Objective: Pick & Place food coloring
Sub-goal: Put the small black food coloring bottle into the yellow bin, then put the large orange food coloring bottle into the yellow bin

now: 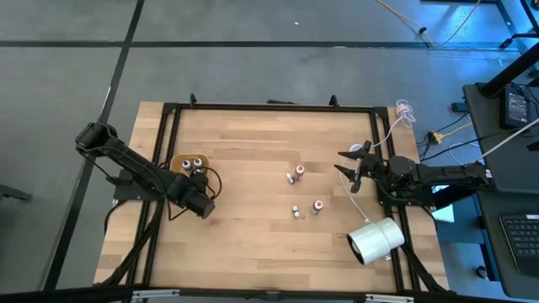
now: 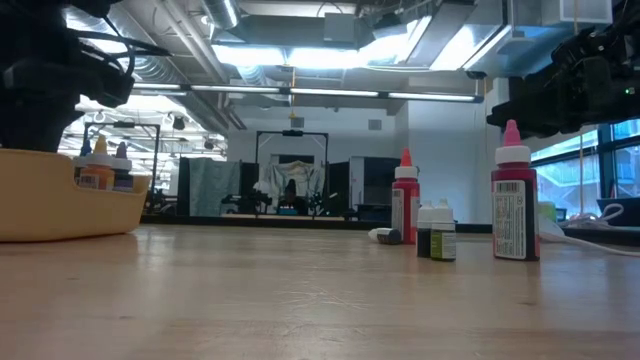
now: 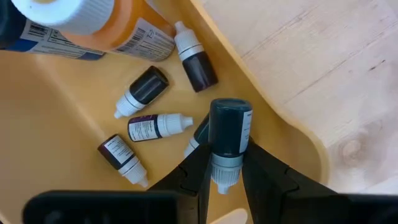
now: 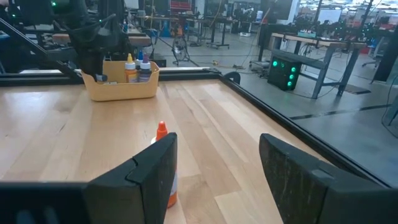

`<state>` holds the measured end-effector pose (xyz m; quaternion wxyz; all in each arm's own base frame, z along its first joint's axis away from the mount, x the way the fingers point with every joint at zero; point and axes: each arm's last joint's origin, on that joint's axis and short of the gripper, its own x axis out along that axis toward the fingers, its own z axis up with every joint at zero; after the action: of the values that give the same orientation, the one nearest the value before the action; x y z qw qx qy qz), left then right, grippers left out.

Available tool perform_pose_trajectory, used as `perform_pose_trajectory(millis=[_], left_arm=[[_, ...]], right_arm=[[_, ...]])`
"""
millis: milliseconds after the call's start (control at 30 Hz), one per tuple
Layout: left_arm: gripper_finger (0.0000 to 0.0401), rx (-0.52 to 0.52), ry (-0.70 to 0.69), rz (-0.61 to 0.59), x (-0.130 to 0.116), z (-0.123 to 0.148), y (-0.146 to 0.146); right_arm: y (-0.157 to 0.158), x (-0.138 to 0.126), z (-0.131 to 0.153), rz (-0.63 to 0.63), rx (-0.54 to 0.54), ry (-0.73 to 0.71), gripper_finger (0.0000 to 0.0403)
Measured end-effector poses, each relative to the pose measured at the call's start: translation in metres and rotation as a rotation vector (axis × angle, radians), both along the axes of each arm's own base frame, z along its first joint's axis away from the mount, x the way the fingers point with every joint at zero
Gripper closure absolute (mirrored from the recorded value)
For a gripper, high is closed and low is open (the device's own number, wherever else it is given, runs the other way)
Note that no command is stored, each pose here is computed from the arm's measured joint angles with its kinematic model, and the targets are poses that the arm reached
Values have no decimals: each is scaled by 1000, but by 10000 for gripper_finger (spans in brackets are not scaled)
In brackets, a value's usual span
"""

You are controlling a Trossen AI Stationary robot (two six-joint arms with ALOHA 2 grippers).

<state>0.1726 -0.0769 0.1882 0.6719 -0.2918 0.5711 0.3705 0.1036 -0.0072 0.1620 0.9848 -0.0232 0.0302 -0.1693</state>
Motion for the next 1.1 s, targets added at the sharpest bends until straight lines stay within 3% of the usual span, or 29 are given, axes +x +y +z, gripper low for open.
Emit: perform_pose_trajectory(millis=[167,433,567,700,867,967,1100], left_arm=[[319,8,-4,0,0,0,0],[257,35,-2,-47,2,14,-2],[245,190,-154,-126,6,36,-9],[242,337,-399,-185,8,52,-18],[246,493,-648,-343,16,68,-37],[246,525,-748,-464,23,78,-51],[242,486,-849,-643,29,88,-68]], right_arm=[[0,0,0,10,5,-2,173],[1,0,0,28,2,-1,173],[1,0,0,35,29,-6,173],[1,0,2,39,29,-32,173],[4,2,13,140,-25,-92,173],[4,6,26,141,-43,-69,173],[4,18,45,142,-43,13,173]])
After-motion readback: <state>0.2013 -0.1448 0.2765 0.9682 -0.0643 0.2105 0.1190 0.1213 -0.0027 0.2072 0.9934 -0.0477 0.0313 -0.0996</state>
